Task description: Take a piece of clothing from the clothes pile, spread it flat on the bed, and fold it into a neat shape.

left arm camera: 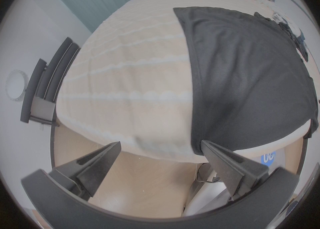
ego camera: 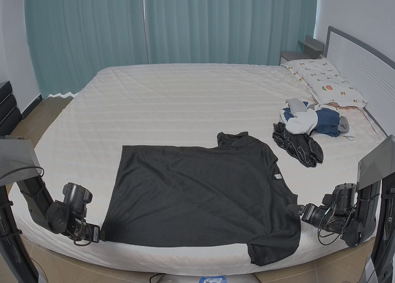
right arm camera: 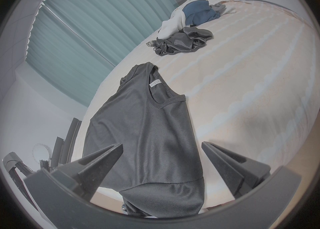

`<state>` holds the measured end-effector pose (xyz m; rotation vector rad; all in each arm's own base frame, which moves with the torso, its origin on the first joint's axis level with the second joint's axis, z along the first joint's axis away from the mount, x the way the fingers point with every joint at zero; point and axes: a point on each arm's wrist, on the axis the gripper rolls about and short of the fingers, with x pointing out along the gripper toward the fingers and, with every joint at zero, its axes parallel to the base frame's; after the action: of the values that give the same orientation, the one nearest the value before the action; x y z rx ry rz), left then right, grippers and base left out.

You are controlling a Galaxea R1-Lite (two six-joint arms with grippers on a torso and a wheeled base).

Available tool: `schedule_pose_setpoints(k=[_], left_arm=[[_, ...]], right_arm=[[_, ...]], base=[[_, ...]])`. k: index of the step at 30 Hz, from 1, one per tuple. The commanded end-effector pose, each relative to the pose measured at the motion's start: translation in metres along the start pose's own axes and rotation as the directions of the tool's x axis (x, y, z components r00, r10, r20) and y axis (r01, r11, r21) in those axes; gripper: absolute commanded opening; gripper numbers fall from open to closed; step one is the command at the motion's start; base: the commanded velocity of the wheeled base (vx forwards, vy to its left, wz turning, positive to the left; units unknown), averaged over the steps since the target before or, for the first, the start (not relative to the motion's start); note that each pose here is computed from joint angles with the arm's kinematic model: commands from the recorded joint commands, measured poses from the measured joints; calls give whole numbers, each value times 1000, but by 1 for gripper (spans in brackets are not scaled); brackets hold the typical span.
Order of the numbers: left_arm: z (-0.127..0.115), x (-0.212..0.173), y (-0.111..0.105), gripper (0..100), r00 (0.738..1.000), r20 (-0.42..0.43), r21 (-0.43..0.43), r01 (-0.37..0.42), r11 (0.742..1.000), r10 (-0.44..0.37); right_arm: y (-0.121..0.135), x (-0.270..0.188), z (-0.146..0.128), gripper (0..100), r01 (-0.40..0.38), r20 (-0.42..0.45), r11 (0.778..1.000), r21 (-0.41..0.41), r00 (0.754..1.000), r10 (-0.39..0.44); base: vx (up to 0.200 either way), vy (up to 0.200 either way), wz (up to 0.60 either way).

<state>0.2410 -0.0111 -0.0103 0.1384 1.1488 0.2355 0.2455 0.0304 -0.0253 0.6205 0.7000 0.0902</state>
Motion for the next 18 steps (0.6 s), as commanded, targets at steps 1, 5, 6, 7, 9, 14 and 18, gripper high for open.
schedule_pose_setpoints(k=[1, 5, 6, 7, 9, 14, 18], left_arm=[[0, -4, 8, 100, 1000, 14, -43, -6, 999, 6], [5, -5, 13, 100, 998, 43, -84, 57, 995, -54], [9, -6, 14, 100, 995, 63, -110, 88, 990, -81], [12, -8, 14, 100, 989, 85, -136, 133, 982, -123], [14, -9, 13, 100, 973, 101, -172, 221, 960, -206], [17, -10, 9, 100, 921, 123, -237, 389, 890, -370], [20, -10, 6, 100, 887, 150, -278, 461, 843, -436]], right_arm=[[1, 0, 1, 100, -10, 9, 1000, -4, 1000, 10], [2, -1, 0, 100, -12, 7, 1000, -3, 1000, 12], [2, -1, 0, 100, -12, 7, 1000, -3, 1000, 12], [2, -1, 0, 100, -11, 8, 1000, -3, 1000, 11], [2, -1, 0, 100, -12, 7, 1000, -3, 1000, 12], [3, -1, 0, 100, -14, 8, 1000, -2, 1000, 14], [2, -2, 0, 100, -12, 7, 1000, 2, 1000, 12]], base=[[0, 0, 0], [0, 0, 0], [0, 0, 0], [0, 0, 0], [0, 0, 0], [0, 0, 0], [0, 0, 0]])
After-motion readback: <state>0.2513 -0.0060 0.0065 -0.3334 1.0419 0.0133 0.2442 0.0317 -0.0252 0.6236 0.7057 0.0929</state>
